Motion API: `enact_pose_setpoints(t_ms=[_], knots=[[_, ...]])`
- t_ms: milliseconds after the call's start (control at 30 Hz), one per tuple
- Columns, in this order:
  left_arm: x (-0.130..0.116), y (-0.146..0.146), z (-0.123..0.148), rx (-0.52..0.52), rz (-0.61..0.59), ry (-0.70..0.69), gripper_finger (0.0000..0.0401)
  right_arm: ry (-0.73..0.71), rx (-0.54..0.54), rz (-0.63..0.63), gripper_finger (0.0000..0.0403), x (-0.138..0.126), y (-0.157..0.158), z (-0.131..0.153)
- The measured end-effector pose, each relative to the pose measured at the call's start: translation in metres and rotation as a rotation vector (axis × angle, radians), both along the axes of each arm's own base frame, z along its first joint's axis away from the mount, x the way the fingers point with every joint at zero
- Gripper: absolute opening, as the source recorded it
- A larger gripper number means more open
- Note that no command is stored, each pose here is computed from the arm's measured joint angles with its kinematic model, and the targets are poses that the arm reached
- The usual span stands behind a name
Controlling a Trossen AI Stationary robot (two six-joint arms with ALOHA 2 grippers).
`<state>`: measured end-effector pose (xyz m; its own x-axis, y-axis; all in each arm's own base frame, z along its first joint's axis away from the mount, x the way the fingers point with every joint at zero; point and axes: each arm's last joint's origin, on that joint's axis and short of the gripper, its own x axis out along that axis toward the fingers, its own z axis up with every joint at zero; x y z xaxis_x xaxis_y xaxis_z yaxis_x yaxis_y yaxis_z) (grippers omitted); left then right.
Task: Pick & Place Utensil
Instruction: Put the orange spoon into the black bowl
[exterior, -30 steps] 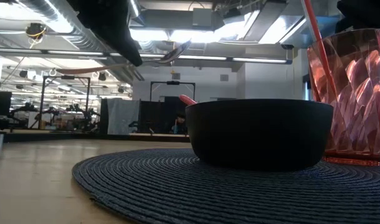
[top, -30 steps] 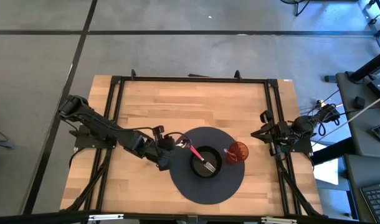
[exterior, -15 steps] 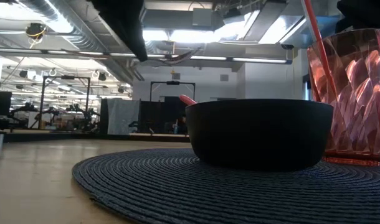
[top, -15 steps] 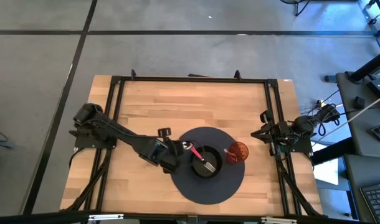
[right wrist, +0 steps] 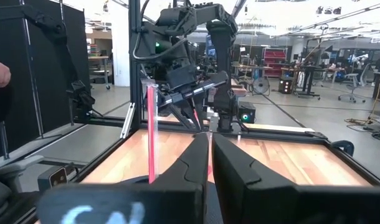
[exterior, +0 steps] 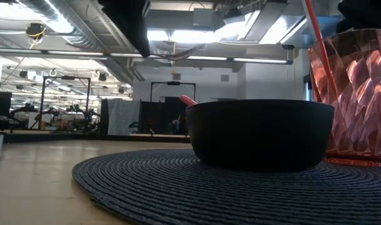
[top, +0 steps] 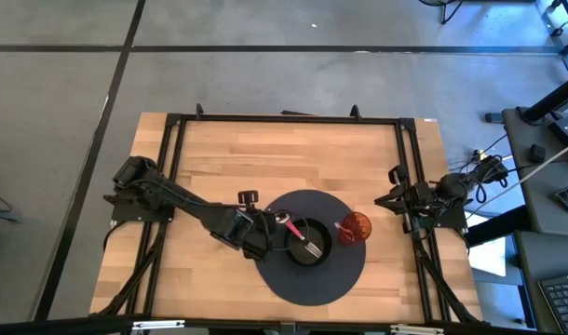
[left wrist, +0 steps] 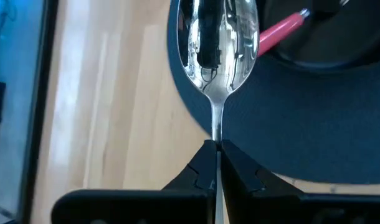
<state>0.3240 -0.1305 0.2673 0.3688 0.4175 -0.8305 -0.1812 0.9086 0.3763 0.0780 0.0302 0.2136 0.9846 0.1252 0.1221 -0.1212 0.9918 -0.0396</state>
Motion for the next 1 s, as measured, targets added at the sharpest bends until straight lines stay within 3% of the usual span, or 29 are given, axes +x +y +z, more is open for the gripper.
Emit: enact_pose_setpoints(t_ms=[167,500,767,1000], knots=[[-0.012,0.001,0.007,0.048,-0.009,0.017,0.0003,0.0,0.002,0.001,0.0023,0.0,0.0,0.0],[-0.054,0.02,0.029,0.001,0.048,-0.14,0.0003,0.0,0.004,0.001,0.0023,0.0,0.0,0.0],[-0.08,0.043,0.002,-0.053,0.095,-0.226,0.0003,-0.001,0.004,0.0,0.0023,0.0,0.0,0.0],[-0.068,0.05,-0.017,-0.15,0.089,-0.232,0.0003,-0.003,0.002,0.0,0.0023,0.0,0.0,0.0]])
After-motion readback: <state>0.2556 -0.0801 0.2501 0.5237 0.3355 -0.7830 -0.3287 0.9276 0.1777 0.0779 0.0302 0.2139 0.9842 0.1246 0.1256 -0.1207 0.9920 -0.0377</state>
